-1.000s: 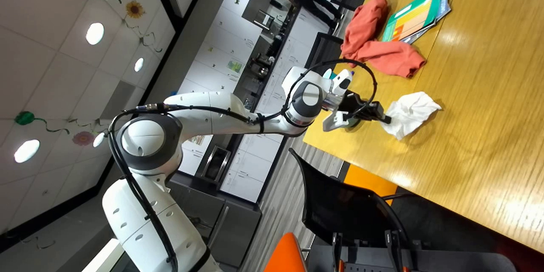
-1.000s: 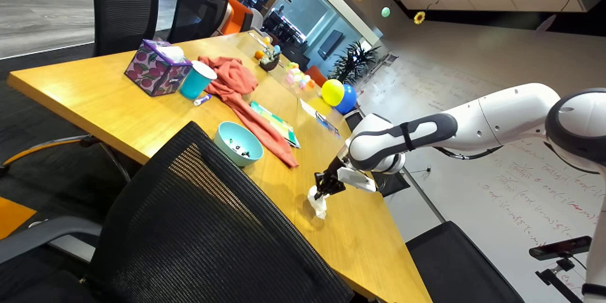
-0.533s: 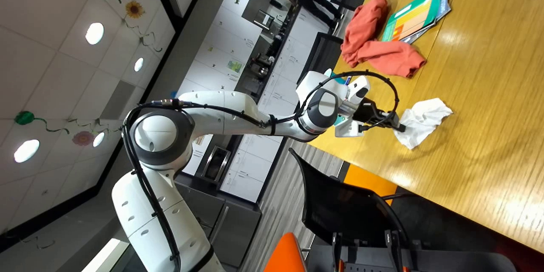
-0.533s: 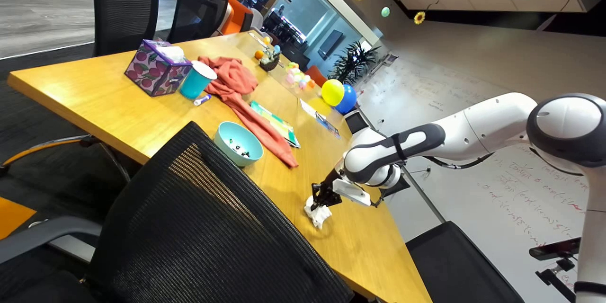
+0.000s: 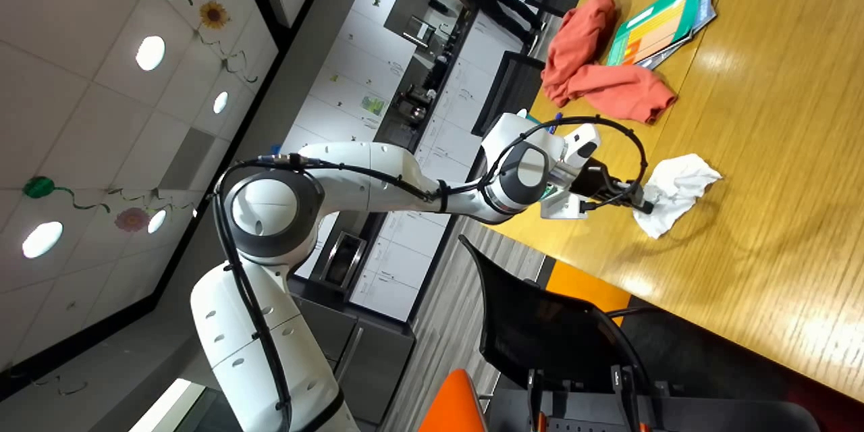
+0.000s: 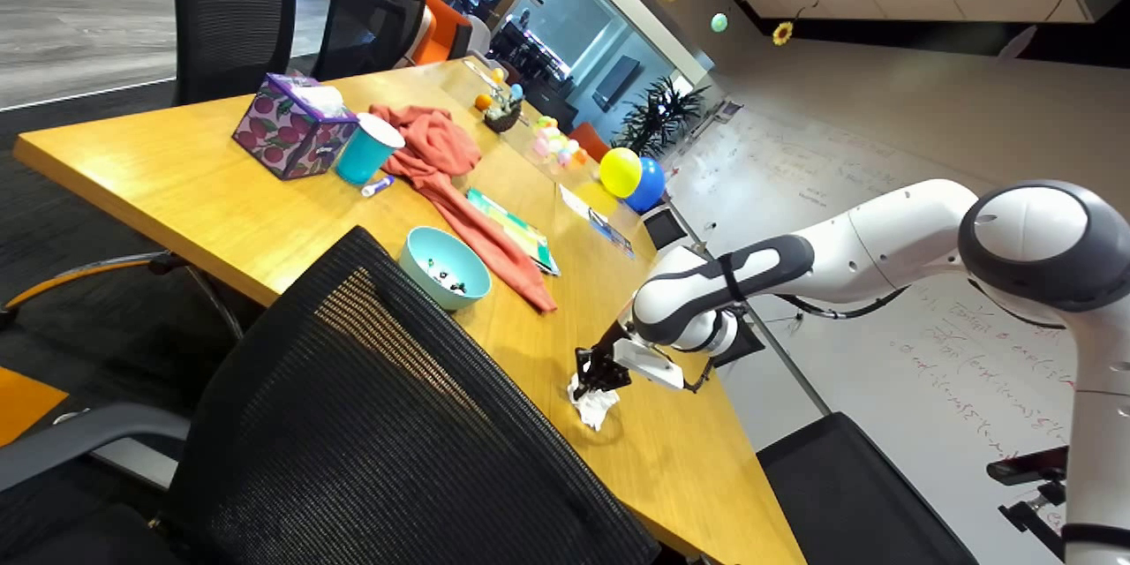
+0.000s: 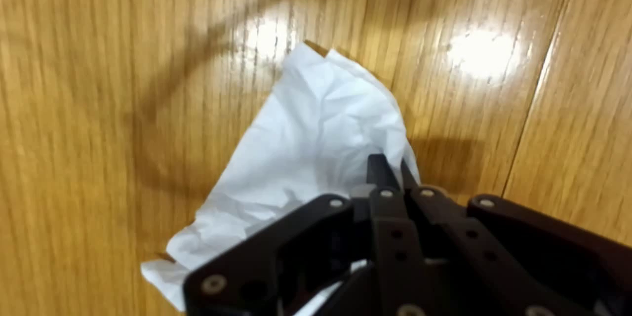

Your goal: Use the square of tissue to wipe the table

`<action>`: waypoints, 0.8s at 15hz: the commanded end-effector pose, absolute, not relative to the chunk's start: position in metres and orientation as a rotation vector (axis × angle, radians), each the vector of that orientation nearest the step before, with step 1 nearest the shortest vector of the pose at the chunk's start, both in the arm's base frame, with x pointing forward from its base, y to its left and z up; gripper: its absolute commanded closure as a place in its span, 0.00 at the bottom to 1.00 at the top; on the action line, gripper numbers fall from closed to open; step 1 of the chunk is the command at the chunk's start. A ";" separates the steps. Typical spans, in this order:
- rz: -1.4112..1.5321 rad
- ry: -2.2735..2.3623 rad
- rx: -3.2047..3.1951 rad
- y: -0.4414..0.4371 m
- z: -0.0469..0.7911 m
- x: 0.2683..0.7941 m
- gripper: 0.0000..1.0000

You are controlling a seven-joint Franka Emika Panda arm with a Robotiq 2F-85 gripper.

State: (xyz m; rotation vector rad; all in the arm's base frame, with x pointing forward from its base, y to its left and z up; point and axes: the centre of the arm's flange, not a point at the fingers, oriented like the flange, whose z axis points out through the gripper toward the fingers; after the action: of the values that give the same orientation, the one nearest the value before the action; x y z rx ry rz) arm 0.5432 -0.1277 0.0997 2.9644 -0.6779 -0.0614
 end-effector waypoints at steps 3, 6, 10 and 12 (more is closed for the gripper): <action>-0.080 -0.764 2.993 -0.150 0.086 0.554 1.00; -0.072 -0.916 2.948 -0.177 0.086 0.545 1.00; -0.051 -1.155 2.829 -0.227 0.088 0.519 1.00; -0.050 -1.278 2.769 -0.253 0.089 0.505 1.00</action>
State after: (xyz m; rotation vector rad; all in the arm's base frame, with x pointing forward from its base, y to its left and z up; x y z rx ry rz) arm 0.5230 -0.2242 0.0964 2.8506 -1.1087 -0.0436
